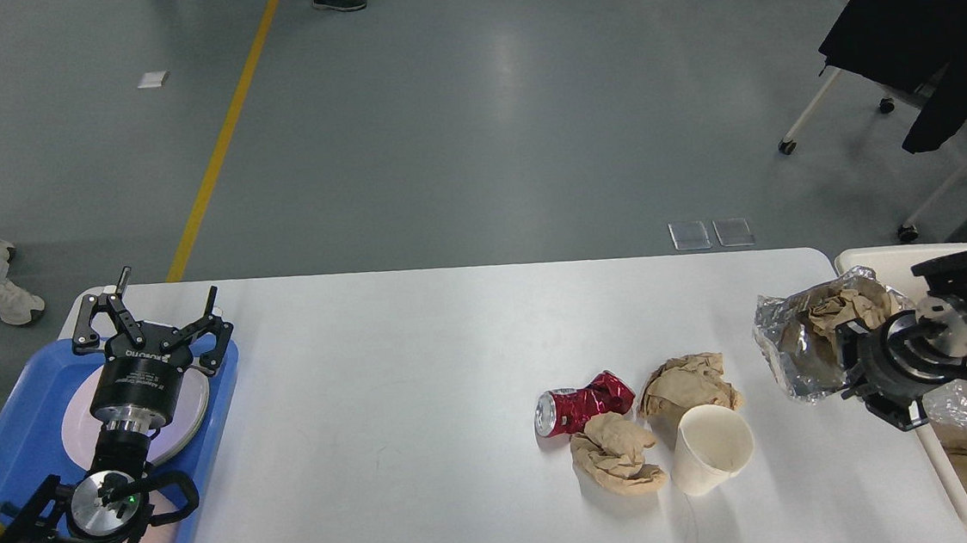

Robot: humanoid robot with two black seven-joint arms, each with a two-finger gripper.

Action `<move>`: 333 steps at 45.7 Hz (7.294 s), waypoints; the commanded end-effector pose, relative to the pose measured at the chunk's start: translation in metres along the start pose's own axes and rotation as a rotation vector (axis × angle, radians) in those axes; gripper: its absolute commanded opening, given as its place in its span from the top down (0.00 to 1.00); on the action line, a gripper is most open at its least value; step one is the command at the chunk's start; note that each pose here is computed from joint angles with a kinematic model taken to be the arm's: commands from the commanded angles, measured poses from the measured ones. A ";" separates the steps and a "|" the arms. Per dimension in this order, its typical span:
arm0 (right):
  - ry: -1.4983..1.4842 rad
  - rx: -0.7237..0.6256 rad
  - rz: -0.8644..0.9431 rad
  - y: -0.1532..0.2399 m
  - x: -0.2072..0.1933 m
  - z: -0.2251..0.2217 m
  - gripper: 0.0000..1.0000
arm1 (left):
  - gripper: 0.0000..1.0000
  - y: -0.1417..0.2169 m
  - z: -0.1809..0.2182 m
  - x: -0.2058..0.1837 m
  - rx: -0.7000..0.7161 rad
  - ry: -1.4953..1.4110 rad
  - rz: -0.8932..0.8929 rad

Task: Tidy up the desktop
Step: 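Grasp the foil-wrapped paper with the right gripper and lift it, then lower the foil-wrapped paper into the white bin and release, then raise the right gripper out of the bin toward the white paper cup, then lower the right gripper and grasp the white paper cup, then carry the paper cup into the white bin and release it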

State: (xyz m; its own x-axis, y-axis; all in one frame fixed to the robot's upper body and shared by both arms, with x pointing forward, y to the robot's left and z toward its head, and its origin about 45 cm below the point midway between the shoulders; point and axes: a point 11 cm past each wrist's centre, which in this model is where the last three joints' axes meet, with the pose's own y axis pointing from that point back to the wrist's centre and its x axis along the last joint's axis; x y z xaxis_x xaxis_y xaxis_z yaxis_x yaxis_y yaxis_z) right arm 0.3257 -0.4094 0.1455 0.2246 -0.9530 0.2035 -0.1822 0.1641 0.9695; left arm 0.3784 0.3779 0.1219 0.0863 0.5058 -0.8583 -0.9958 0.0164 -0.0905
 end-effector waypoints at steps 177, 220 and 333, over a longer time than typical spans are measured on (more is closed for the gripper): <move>1.238 -0.317 0.015 0.141 0.045 -0.036 0.00 | 0.03 0.001 0.000 0.001 0.001 -0.001 0.003; 1.438 -0.040 -0.111 0.249 -0.106 -0.058 0.00 | 0.03 0.001 0.000 0.001 0.000 0.000 0.003; 1.262 -0.057 -0.243 0.023 -0.130 -0.002 1.00 | 0.03 0.000 0.000 0.000 -0.002 0.000 0.002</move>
State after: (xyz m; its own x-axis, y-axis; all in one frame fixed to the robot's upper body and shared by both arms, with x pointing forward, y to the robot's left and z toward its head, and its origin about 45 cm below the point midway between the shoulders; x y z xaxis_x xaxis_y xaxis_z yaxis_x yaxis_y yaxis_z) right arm 0.2915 -0.2735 0.1262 0.9998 -0.0097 0.0173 -0.0166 0.0726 0.9972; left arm 0.3783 0.3782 0.1217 0.0843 0.5061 -0.8583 -0.9959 0.0149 -0.0890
